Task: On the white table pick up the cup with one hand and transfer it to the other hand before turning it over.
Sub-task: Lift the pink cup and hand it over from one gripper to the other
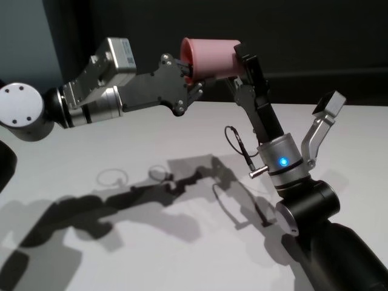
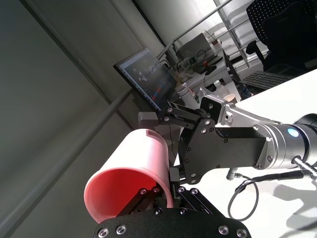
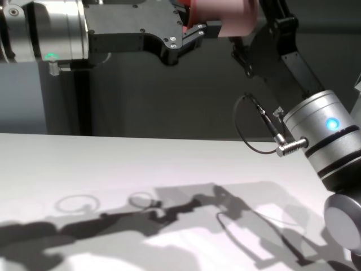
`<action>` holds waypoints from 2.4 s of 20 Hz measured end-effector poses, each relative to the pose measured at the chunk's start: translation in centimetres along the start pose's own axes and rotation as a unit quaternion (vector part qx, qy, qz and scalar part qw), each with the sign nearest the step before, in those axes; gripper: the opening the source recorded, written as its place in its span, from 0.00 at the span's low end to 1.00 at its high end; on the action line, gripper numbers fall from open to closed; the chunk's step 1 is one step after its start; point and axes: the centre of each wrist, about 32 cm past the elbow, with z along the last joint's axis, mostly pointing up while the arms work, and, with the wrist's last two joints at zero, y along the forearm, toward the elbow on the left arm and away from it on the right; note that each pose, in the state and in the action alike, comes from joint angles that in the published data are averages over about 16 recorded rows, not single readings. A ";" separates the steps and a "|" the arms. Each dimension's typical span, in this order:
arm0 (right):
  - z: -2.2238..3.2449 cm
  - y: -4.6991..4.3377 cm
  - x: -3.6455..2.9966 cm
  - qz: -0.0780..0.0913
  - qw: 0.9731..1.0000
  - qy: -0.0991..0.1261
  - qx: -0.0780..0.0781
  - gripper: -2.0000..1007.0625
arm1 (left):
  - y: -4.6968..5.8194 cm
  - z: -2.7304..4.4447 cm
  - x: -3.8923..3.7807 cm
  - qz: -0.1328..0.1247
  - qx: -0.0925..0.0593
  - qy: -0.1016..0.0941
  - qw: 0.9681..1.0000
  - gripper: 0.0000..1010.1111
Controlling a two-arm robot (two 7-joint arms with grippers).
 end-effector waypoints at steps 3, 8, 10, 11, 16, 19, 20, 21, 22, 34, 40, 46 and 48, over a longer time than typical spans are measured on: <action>0.00 0.00 0.01 0.000 1.000 0.000 0.000 0.88 | 0.0 0.00 0.00 0.000 0.000 0.000 1.000 0.04; 0.00 -0.01 0.03 0.000 1.000 0.001 0.000 0.80 | 0.0 0.00 0.00 0.000 0.000 0.000 1.000 0.04; 0.00 -0.01 0.03 0.000 1.000 0.001 0.000 0.77 | 0.0 0.00 0.00 0.000 0.000 0.000 1.000 0.04; 0.01 -0.01 0.04 0.000 1.000 0.001 0.000 0.76 | 0.0 0.00 0.00 0.000 0.000 0.000 1.000 0.04; 0.01 -0.01 0.04 0.000 1.000 0.001 0.000 0.73 | 0.0 0.00 0.00 0.000 0.000 0.000 1.000 0.04; 0.01 0.00 0.04 0.000 1.000 0.001 0.000 0.73 | 0.0 0.00 0.00 0.000 0.000 0.000 1.000 0.04; 0.01 0.00 0.04 0.000 1.000 0.001 0.000 0.73 | 0.0 0.00 0.00 0.000 0.000 0.000 1.000 0.04; 0.01 0.01 0.05 0.000 1.000 0.001 0.000 0.73 | 0.0 0.00 0.00 0.000 0.000 0.000 1.000 0.04; 0.01 0.01 0.05 0.000 1.000 0.001 0.000 0.73 | 0.0 0.00 0.00 0.000 0.000 0.000 1.000 0.04; -0.02 0.04 0.05 0.001 1.000 0.002 0.000 0.73 | 0.0 0.00 0.00 0.000 0.000 0.000 1.000 0.21; -0.02 0.04 0.05 0.001 1.000 0.002 0.000 0.73 | 0.0 -0.01 0.00 0.000 0.000 0.000 1.000 0.41; -0.01 0.03 0.05 0.001 1.000 0.002 0.000 0.73 | 0.0 -0.01 0.00 0.000 0.000 0.000 1.000 0.64; -0.01 0.03 0.05 0.001 1.000 0.002 0.000 0.73 | 0.0 -0.01 -0.02 0.000 0.000 0.000 1.000 0.71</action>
